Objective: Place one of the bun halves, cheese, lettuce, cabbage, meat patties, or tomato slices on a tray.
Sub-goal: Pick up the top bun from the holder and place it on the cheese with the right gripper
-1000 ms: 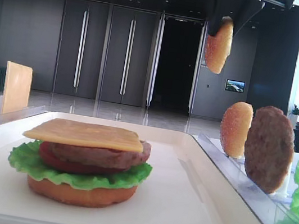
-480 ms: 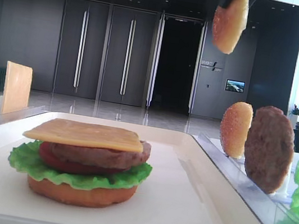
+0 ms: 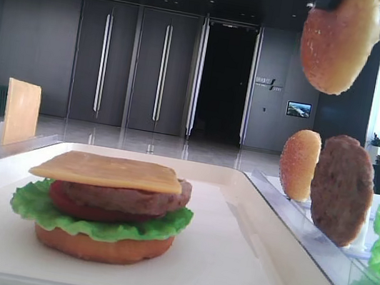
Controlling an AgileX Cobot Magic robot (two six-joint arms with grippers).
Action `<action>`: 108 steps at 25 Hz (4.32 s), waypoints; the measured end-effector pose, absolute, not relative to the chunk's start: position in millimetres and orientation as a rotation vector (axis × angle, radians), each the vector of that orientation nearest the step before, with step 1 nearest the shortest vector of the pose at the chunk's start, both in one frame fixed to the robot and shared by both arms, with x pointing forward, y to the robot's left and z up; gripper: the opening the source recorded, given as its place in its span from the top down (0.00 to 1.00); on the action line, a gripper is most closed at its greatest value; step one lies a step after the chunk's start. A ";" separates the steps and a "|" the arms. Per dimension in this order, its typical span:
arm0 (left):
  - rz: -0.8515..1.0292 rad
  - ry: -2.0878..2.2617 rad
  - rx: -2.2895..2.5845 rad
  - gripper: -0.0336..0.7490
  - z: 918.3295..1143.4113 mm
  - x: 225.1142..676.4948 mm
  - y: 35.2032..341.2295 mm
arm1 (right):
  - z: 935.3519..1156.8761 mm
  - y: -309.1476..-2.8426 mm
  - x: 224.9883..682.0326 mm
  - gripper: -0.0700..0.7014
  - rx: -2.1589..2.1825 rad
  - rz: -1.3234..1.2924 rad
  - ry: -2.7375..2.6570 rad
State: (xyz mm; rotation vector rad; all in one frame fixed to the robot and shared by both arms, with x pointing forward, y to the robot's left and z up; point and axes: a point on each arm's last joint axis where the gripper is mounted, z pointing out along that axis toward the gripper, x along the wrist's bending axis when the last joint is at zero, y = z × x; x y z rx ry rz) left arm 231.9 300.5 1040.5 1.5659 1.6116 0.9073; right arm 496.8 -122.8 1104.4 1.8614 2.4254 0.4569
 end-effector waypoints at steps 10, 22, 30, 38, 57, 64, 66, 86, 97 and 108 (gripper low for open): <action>0.907 1.612 1.566 0.78 1040.5 231.9 300.5 | 1107.4 -112.2 447.5 0.65 1.850 0.475 2.482; 0.907 1.612 1.566 0.78 1040.5 231.9 300.5 | 1104.0 -109.8 421.5 0.66 1.866 0.465 2.516; 0.907 1.612 1.566 0.78 1040.5 231.9 300.5 | 1109.0 -93.0 421.0 0.66 1.855 0.721 2.606; 0.907 1.612 1.566 0.78 1040.5 231.9 300.5 | 1085.9 -57.2 439.4 0.66 1.799 0.931 2.728; 0.907 1.612 1.566 0.78 1040.5 231.9 300.5 | 1037.9 -41.0 484.8 0.66 1.814 1.081 2.828; 0.907 1.612 1.566 0.78 1040.5 231.9 300.5 | 1030.2 -37.1 489.8 0.66 1.819 1.183 2.919; 0.907 1.612 1.566 0.78 1040.5 231.9 300.5 | 1027.5 -34.9 490.2 0.66 1.821 1.198 2.938; 0.907 1.612 1.566 0.78 1040.5 231.9 300.5 | 1009.7 -49.1 504.1 0.66 1.780 1.133 3.043; 0.907 1.612 1.566 0.78 1040.5 231.9 300.5 | 1010.9 -48.3 504.1 0.66 1.788 1.160 3.043; 0.907 1.612 1.566 0.78 1040.5 231.9 300.5 | 1011.4 -47.8 504.8 0.66 1.789 1.178 3.033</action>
